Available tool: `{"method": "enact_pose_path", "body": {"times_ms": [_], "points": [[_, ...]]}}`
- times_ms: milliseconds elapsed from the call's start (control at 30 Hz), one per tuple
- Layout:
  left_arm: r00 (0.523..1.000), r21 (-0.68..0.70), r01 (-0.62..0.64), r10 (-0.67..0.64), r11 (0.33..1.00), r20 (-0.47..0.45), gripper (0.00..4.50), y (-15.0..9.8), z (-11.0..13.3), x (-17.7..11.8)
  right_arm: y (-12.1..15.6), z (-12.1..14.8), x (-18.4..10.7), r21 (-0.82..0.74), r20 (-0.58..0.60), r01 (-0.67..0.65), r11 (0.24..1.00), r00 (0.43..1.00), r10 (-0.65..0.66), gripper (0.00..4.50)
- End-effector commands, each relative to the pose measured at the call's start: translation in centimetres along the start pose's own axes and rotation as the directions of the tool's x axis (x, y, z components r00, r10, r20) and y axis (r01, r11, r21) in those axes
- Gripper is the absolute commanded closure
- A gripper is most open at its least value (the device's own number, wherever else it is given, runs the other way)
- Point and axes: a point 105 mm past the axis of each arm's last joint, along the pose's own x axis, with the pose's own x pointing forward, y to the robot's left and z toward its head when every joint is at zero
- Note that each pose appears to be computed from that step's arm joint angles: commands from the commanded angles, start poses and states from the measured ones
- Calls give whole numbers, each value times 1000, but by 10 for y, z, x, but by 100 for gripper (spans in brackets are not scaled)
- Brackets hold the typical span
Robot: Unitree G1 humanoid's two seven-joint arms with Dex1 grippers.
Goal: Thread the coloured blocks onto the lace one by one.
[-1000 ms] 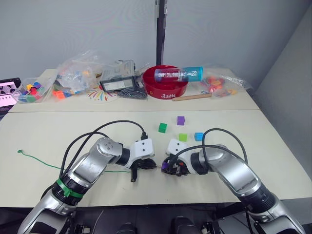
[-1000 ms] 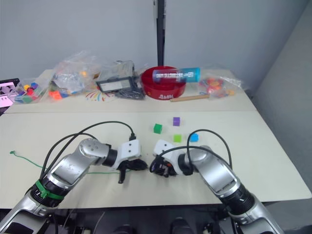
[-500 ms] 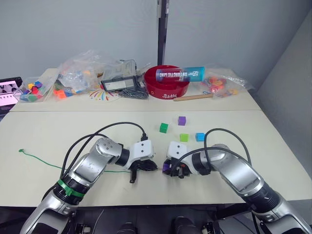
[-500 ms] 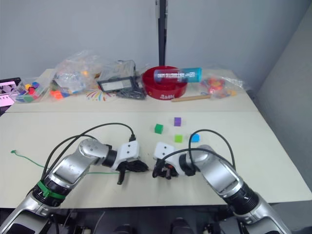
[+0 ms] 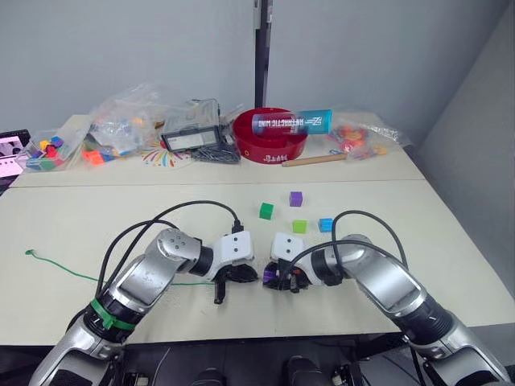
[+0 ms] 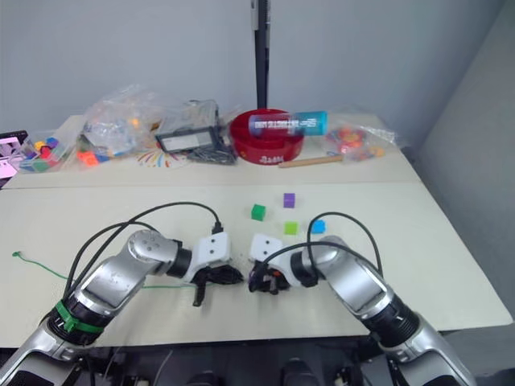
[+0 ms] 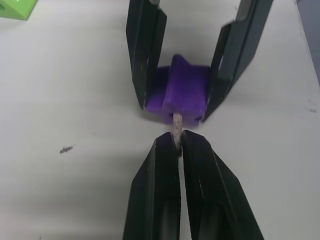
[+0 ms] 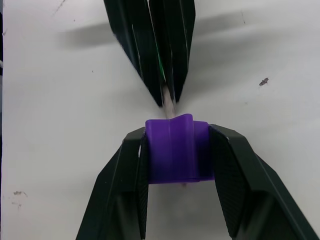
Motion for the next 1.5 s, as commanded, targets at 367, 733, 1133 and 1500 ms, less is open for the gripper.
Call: {"method": "enact_pose_path", "body": {"times_ms": [367, 733, 1133, 1500], "points": [[992, 143, 108, -116, 984, 49, 185, -18, 14, -5, -4, -1, 2, -11, -18, 23, 1000, 1000, -23, 323], [999, 133, 12, -17, 991, 40, 124, 7, 6, -26, -3, -4, -2, -15, -31, 22, 1000, 999, -23, 323], [999, 68, -12, 10, 998, 38, 124, 9, -22, -42, -1, -9, -5, -2, -42, 22, 1000, 999, -22, 323], [999, 19, -26, 25, 999, 46, 332, 11, -42, -21, 2, -8, -9, 2, -50, 26, 1000, 998, -26, 323]]}}
